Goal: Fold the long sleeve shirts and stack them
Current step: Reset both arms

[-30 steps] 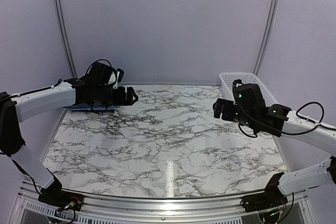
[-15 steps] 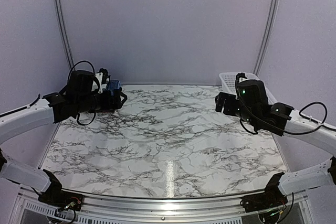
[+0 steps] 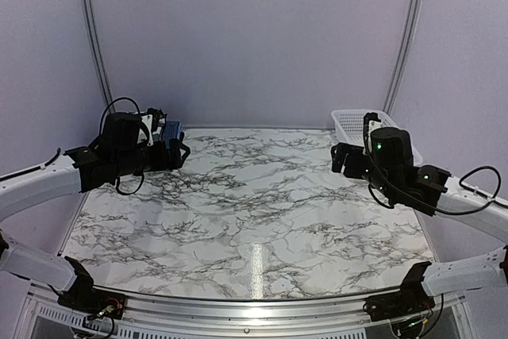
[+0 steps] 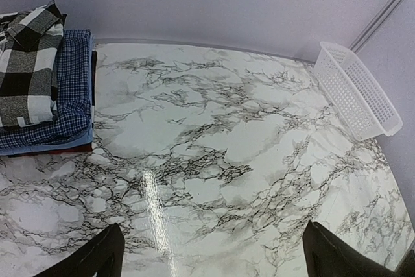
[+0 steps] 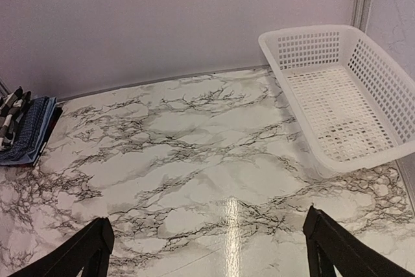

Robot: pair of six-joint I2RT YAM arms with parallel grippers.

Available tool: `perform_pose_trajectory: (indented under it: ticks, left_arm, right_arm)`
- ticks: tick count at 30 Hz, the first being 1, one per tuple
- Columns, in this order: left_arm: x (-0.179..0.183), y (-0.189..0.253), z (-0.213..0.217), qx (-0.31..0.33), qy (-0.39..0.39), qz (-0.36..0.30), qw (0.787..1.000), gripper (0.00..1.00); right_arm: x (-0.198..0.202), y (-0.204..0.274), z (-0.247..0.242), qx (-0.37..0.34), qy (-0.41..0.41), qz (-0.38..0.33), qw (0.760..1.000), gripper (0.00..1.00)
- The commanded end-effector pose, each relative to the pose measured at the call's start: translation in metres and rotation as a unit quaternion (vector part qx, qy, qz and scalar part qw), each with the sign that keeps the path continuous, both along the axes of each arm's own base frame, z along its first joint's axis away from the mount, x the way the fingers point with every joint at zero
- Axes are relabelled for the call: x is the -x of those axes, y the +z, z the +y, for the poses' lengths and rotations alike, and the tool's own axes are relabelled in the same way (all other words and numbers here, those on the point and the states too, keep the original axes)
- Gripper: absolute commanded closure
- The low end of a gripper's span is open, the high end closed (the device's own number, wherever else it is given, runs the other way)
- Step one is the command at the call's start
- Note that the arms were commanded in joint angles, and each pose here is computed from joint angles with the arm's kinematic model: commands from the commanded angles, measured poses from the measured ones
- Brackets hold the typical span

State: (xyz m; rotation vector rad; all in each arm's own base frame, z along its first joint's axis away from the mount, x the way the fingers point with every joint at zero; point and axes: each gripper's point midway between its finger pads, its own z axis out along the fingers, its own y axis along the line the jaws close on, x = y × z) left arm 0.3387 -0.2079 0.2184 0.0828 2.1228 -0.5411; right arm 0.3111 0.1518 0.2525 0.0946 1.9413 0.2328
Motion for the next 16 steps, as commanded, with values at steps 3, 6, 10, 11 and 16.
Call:
perform_pose_trajectory:
  ticks: [3,6,10,11,16]
  left_arm:
    - [-0.0033,0.0162,0.0002,0.014,0.005,-0.026,1.000,0.01]
    - [-0.0036,0.0175,-0.0009,0.016,0.003,-0.026,1.000,0.01]
    - [-0.0036,0.0169,-0.0020,0.017,0.001,-0.025,1.000,0.01]
    - [-0.0035,0.0170,-0.0025,0.018,0.000,-0.024,1.000,0.01]
    - [-0.0035,0.0172,-0.0034,0.019,-0.002,-0.024,1.000,0.01]
  right_arm:
    - [0.0008,0.0113,-0.0048,-0.005,-0.006,-0.020,1.000,0.01]
    - [0.0025,0.0126,-0.0071,-0.007,-0.008,-0.023,1.000,0.01]
    - [0.0042,0.0134,-0.0089,-0.007,-0.009,-0.025,1.000,0.02]
    - [0.0042,0.0140,-0.0092,-0.006,-0.009,-0.025,1.000,0.01]
    - [0.0041,0.0147,-0.0092,-0.005,-0.010,-0.026,1.000,0.01]
